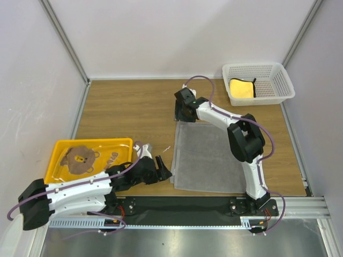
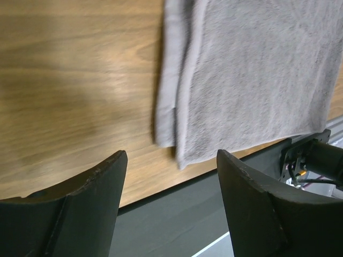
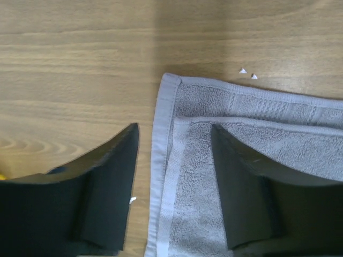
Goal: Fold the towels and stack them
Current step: Fold the towel
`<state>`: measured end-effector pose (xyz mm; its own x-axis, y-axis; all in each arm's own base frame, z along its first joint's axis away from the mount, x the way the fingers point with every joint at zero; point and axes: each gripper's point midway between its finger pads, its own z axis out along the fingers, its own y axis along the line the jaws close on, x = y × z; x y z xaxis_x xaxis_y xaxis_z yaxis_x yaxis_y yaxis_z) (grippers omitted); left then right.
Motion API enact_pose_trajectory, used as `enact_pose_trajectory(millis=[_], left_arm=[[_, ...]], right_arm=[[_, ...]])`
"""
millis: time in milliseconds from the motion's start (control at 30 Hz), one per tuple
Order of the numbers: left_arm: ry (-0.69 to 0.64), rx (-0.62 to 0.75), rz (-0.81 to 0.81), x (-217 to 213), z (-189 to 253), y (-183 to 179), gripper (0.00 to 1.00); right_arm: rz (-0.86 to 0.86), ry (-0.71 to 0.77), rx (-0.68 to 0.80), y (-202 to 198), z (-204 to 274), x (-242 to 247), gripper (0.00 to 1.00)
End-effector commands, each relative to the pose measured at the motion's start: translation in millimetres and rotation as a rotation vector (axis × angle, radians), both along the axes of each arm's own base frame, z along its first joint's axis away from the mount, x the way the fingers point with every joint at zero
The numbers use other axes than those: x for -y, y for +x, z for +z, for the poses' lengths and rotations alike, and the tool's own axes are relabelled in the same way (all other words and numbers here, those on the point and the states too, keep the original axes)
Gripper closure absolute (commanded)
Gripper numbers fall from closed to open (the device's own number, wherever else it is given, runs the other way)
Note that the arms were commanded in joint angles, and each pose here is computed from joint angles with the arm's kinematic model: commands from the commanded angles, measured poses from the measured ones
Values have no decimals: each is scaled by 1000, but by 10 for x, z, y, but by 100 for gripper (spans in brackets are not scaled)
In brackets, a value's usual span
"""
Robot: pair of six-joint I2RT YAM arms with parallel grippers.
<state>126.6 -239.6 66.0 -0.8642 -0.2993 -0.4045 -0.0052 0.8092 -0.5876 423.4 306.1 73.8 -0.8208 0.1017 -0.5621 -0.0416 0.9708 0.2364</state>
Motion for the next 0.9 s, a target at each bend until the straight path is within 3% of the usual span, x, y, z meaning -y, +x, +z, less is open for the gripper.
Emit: enact_pose_trajectory(millis=[0, 233, 400, 567, 667, 867], left_arm=[[-79, 5, 44, -4, 80, -2, 27], [-45, -11, 19, -21, -32, -43, 27], [-46, -6, 5, -2, -33, -46, 28], [-51, -4, -8, 4, -45, -60, 29], [-50, -6, -11, 1, -59, -68, 29], [-48, 4, -48, 53, -59, -85, 30]], right_arm=[[-46, -101, 27, 11, 70, 38, 42], [-50, -199, -15, -23, -153, 8, 46], [-52, -235, -21, -48, -218, 45, 55], [-49, -251, -49, -102, -331, 58, 57], [-46, -249, -44, -104, -351, 32, 64], [-44, -260, -30, -72, -349, 41, 94]])
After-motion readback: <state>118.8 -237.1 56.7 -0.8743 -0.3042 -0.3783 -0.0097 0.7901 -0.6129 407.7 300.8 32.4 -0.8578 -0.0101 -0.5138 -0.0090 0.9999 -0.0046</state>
